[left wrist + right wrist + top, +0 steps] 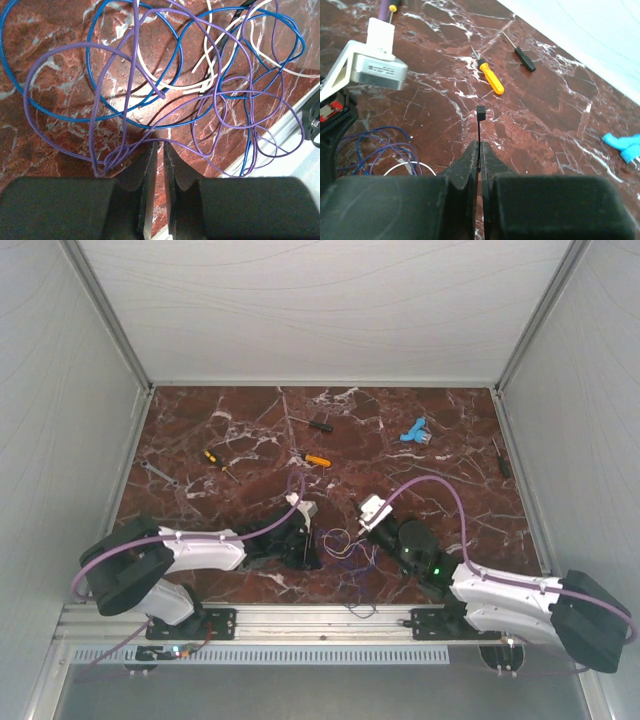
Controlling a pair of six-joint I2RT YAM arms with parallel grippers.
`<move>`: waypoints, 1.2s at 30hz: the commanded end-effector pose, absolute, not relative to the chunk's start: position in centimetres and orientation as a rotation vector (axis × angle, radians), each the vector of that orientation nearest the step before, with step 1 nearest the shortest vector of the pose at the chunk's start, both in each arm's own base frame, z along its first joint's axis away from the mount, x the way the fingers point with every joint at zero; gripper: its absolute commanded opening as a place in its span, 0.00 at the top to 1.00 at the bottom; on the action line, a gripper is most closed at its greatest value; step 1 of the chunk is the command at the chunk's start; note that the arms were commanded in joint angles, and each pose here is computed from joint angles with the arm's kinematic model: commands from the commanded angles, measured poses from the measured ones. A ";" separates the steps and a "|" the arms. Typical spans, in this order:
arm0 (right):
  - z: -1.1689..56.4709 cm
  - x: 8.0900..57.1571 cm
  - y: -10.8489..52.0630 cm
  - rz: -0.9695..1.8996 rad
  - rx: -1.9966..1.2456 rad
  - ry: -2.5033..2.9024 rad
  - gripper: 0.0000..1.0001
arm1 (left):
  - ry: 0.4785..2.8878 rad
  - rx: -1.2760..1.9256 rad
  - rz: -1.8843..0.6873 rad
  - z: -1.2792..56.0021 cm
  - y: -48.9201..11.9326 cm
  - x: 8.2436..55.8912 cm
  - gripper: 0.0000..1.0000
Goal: Zip-tie the wires
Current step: Tie the cable at the center of the board.
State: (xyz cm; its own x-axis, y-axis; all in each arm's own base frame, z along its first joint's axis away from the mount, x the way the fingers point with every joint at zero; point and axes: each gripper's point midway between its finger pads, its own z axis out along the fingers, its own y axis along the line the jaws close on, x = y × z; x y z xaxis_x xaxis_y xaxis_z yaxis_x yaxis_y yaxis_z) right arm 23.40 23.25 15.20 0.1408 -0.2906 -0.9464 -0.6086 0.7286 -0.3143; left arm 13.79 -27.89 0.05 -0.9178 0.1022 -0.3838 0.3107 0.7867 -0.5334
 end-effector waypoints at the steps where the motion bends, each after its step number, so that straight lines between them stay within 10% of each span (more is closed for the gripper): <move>1: 15.8 23.3 22.4 0.348 -0.660 1.480 1.00 | 2.628 0.326 -0.861 0.0 -28.5 14.4 0.90; 36: 11.3 22.0 16.6 0.490 -0.116 1.701 1.00 | 2.574 0.359 -0.864 0.9 -29.8 15.8 0.90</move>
State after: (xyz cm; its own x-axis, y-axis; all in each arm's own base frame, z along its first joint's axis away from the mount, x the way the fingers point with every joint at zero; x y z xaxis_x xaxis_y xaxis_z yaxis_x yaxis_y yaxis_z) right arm 21.74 18.71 12.58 -0.1590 0.1334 -0.9782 -0.4513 0.8714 0.1922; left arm 14.73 -28.78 0.15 -0.9079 0.1109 -0.4043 0.3295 0.7851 -0.5245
